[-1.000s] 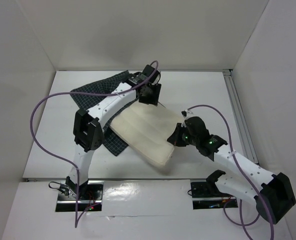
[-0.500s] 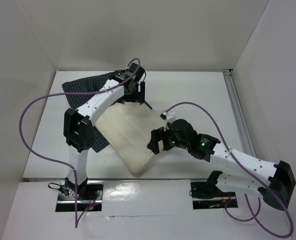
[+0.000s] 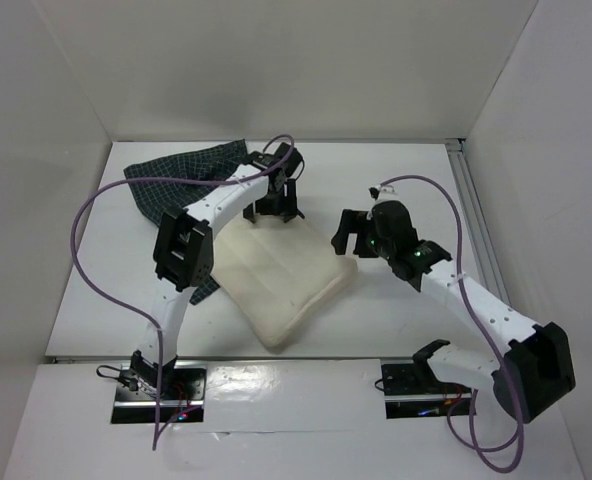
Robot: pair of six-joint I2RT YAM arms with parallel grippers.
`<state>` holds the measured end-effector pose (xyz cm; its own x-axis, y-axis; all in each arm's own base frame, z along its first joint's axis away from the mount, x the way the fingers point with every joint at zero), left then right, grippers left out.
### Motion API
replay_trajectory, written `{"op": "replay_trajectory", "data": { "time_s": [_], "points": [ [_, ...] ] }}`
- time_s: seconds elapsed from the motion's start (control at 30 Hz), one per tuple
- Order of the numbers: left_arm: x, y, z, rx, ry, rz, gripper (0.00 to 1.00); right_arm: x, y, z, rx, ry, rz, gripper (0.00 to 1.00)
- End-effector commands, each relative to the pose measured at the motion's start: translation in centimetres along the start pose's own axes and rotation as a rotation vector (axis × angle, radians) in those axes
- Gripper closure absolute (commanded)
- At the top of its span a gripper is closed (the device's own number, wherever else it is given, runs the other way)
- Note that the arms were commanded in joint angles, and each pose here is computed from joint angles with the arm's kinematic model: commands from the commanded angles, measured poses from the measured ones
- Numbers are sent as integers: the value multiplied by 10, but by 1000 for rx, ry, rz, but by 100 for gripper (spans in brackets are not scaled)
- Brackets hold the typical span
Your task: Put the pillow into the pillowcase
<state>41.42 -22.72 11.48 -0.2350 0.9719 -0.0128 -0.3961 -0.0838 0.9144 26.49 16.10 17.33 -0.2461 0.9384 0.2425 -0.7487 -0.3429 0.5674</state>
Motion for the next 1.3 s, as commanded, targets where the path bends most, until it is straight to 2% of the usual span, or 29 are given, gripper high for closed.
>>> {"op": "replay_trajectory", "data": {
  "time_s": [0.0,0.03,0.07,0.1,0.17,0.23,0.27,0.3,0.37,0.4,0.43,0.47,0.5,0.6,0.63,0.73,0.8,0.87,0.97,1.27],
  "points": [
    [-18,-17,-3,20,6,-60,0,4,-5,46,-101,-29,57,0],
    [-17,-21,-4,40,-7,-67,14,-6,-13,45,-86,-48,44,0],
    [-18,-22,-11,75,-23,-91,35,-7,-15,53,-103,-57,56,0],
    [-10,-28,-13,91,-28,-72,99,-14,-19,58,-103,-75,68,0],
    [1,-22,-13,92,-73,-69,100,-18,-24,70,-128,-90,111,0],
    [11,5,-4,31,-119,-86,100,-23,-32,86,-141,-107,182,0],
    [20,6,-13,40,-151,-78,100,-20,-34,90,-134,-107,231,0],
    [24,32,-5,-14,-159,-116,100,-18,-36,103,-148,-104,251,0],
    [30,42,-10,-12,-199,-174,100,-16,-59,107,-111,-85,294,0],
    [31,50,-13,-8,-211,-198,100,-4,-62,128,-130,-56,337,0],
    [30,63,-8,-31,-217,-261,100,2,-89,114,-54,-36,355,0],
    [30,68,-11,-25,-218,-281,100,8,-100,115,-44,-18,367,1],
    [31,72,-9,-28,-220,-297,100,19,-106,133,-62,8,395,1],
    [28,77,-11,-20,-221,-338,100,31,-152,116,15,19,421,5],
    [27,77,-12,-17,-231,-345,100,35,-157,126,0,26,438,5],
    [24,84,-9,-17,-231,-366,100,50,-198,100,86,39,465,6],
    [24,90,-6,-33,-229,-375,100,55,-206,88,128,70,470,6],
    [30,92,-3,-42,-219,-358,100,65,-217,71,168,115,486,0],
    [33,95,-5,-34,-220,-353,100,65,-236,56,200,132,438,0],
    [42,112,-7,-51,-218,-352,100,65,-277,51,183,193,395,0]
  ]
}}
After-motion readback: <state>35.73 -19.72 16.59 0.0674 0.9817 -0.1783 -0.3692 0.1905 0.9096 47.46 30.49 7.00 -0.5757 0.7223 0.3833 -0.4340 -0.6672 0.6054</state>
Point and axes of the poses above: each gripper's point midway between its finger pads, its own y axis back along the fingers, its own x axis along the line the jaws close on, z = x × y, the point moved 3 cm from there along y, back along the fingers, and after that the axes turned 7 degrees about y, right-handed, at the moved point
